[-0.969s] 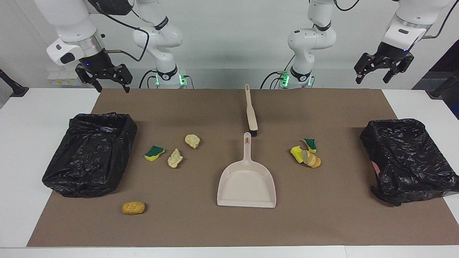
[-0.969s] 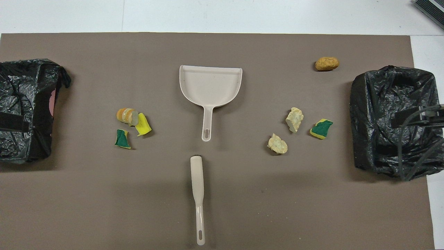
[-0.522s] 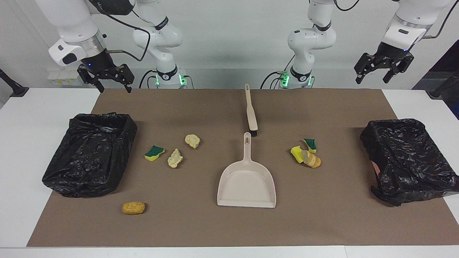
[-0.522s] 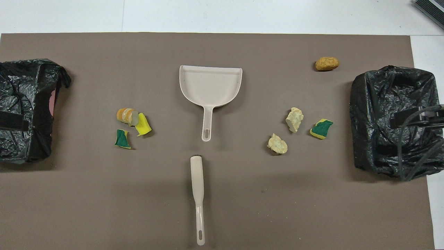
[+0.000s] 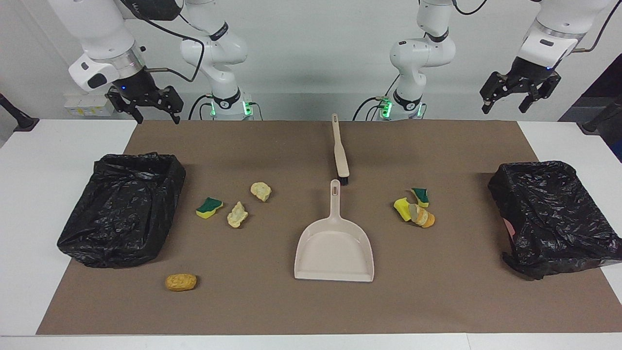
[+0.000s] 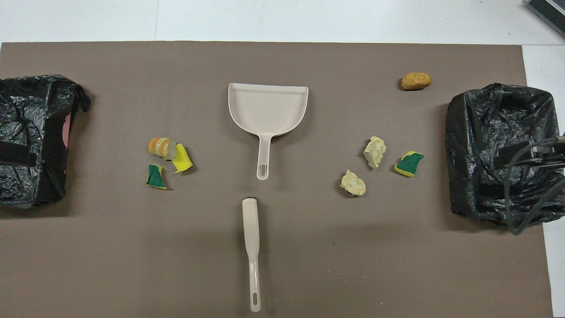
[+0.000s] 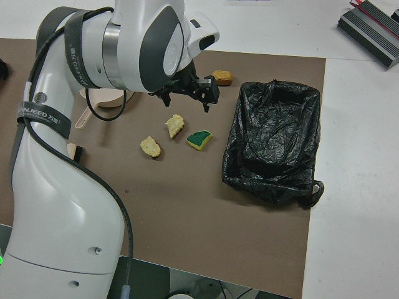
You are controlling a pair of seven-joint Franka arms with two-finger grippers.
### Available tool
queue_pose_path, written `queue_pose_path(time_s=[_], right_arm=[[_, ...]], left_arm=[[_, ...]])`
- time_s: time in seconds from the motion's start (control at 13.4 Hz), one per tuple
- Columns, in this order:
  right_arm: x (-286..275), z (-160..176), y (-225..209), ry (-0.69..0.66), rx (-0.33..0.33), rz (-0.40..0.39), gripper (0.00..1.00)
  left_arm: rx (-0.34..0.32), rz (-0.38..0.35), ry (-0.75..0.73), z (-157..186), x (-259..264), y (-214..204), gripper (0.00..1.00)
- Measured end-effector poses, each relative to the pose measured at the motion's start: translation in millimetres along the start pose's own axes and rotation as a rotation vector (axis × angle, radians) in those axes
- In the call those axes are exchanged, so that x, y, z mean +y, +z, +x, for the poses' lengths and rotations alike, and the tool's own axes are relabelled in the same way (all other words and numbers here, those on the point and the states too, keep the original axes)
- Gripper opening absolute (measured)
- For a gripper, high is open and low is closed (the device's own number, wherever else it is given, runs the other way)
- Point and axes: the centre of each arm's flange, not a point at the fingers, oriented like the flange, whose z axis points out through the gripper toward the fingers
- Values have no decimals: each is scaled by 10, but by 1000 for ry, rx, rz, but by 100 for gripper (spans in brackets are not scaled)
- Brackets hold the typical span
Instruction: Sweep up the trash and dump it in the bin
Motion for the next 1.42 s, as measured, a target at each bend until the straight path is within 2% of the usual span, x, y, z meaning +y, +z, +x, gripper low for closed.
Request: queue_pose_path(time_s=[0.37,0.6,0.89,1.12,1.42], right_arm=[[-90,-11,5,-16,-7,0,100],[-375,-16,46,-69,-28,-5,100],[-748,214,231,-129,-50,-12,100],[-1191,503,492,-176,-19,-8,100],[-1957,693,873,-157,40,3,100]], left_arm=[[0,0,0,0,0,0,100],[0,0,0,0,1,0,100],[-10,0,-2,-2,4,45,100],[-23,1,-3,-37,9,101,100],[-66,4,6,-140,70,288,100]])
